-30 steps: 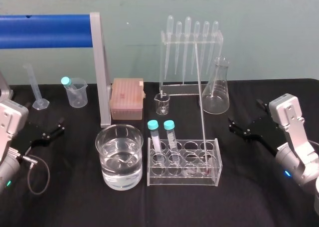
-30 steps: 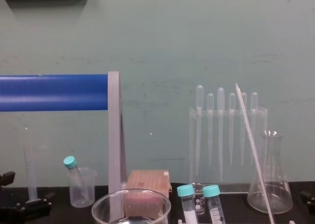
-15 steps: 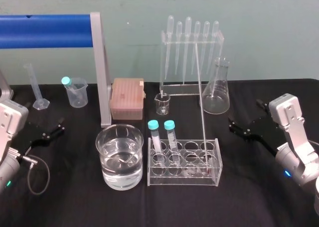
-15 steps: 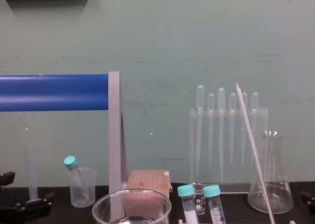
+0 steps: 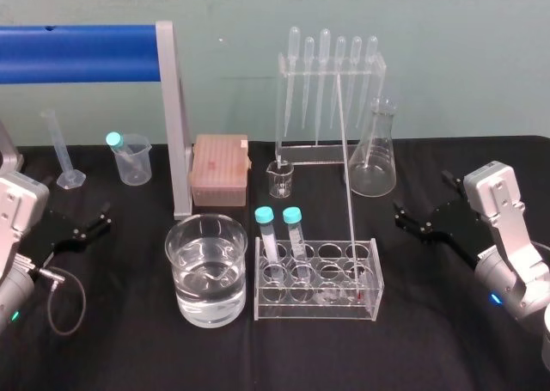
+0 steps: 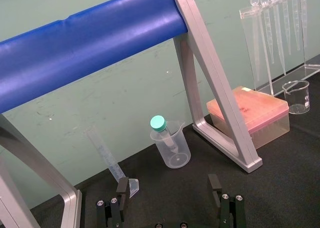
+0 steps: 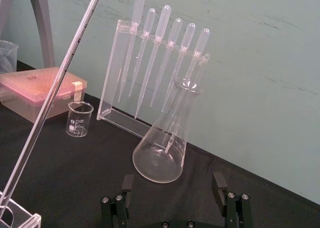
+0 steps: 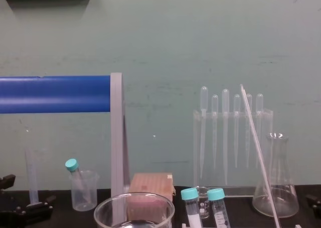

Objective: Hold the thermometer with one hand and immerse one end into the beaker, then reinsert it into the test tube rack.

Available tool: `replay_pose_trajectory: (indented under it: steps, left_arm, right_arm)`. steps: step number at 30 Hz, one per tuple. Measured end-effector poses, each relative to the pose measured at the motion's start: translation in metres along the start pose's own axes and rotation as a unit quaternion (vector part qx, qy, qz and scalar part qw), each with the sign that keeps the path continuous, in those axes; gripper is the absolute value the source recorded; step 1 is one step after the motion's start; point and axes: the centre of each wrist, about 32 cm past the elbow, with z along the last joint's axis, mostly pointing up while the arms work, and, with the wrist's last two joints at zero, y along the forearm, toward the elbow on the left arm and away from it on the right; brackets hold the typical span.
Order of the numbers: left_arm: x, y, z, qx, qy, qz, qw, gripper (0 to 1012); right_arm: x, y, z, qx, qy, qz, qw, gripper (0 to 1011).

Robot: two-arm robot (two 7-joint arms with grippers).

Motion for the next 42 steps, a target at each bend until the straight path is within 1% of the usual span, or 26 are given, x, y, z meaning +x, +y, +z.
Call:
replay_pose_trajectory:
  steps: [36,38,39,42]
  left_arm:
    - [0.0,0.0,0.0,0.0,0.0,0.0,1.0,1008]
    - [0.0,0.0,0.0,0.0,0.0,0.0,1.0,1008]
    - [0.0,0.0,0.0,0.0,0.0,0.0,1.0,1008]
    - [0.0,0.0,0.0,0.0,0.0,0.0,1.0,1008]
  right_arm:
    - [0.0005,0.0001,0.0002,0.0,0.001,-0.002,1.0,1003]
    - [0.0028,0.0003,0.001,0.0,0.01,-0.01,0.9999,1003]
    - [0.0054,0.0005,0.0035,0.002,0.028,-0.023,0.9994,1003]
    - [0.0091,0.0006,0.0083,0.009,0.061,-0.041,0.9973,1003]
